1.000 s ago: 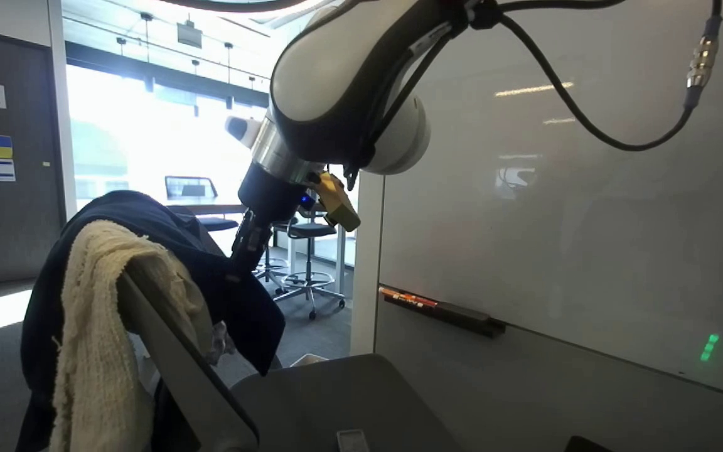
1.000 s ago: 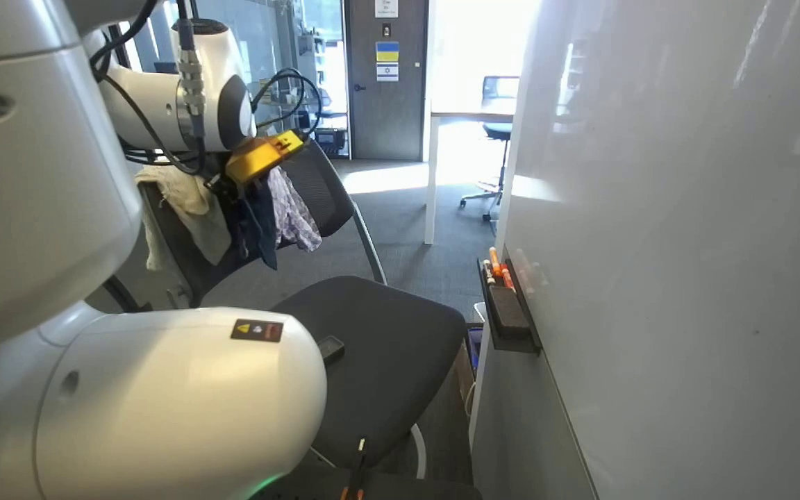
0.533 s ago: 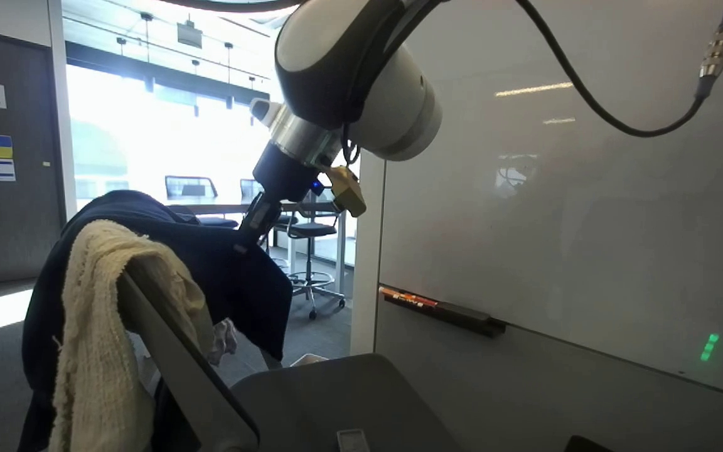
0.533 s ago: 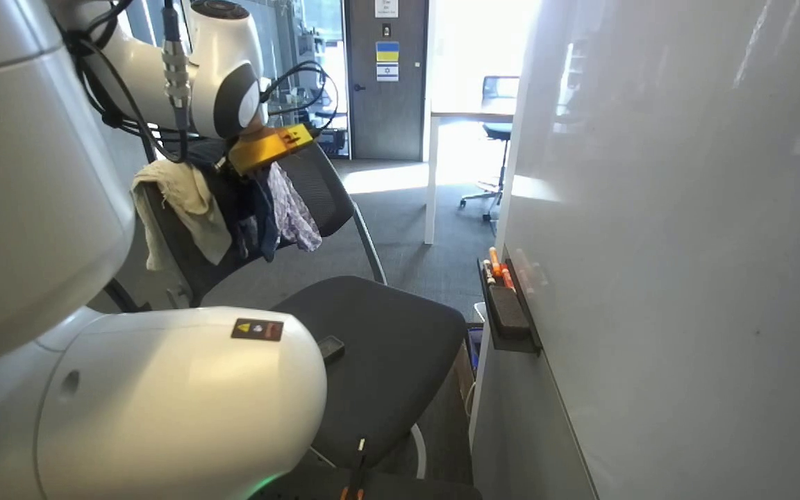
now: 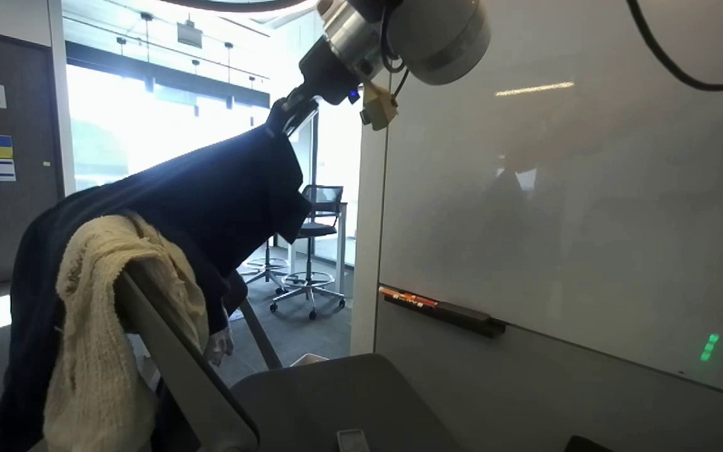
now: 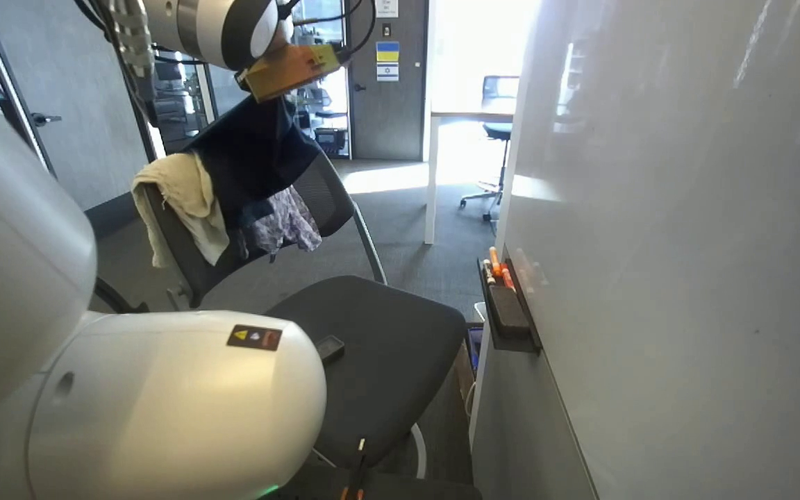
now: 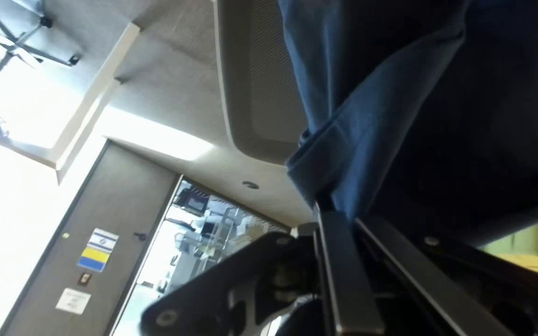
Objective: Move the clothes to the seat of the chair
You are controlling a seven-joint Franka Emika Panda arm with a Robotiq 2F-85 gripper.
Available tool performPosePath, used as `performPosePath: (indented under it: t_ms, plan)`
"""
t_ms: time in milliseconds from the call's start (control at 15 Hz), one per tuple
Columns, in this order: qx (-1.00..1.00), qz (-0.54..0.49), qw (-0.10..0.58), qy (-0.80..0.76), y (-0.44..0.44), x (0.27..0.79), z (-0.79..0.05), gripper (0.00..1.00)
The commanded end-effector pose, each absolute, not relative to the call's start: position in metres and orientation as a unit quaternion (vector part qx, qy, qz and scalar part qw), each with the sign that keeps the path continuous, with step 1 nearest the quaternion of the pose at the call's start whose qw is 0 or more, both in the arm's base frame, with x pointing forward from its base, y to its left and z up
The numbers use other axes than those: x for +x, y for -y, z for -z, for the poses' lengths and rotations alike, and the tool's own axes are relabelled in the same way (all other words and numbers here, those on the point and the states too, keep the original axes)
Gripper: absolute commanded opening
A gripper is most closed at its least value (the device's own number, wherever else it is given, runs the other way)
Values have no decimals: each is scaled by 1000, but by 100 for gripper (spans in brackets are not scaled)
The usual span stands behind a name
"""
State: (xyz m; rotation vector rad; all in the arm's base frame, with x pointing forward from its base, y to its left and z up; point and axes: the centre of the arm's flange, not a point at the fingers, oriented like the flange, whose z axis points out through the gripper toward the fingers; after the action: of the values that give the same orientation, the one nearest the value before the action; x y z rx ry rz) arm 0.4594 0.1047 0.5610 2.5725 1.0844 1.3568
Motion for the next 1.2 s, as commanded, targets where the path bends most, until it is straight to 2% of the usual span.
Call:
performPosePath:
  t_ms: [0, 400, 733, 933, 1133]
  plan:
    - [810, -498, 73, -302, -71, 459, -604, 4]
    - [790, -562, 145, -198, -15, 437, -673, 4]
    - [766, -590, 224, -123, 7, 421, -698, 5]
    - [789, -532, 289, -107, 11, 420, -691, 6]
    - [824, -464, 300, -128, 11, 415, -682, 5]
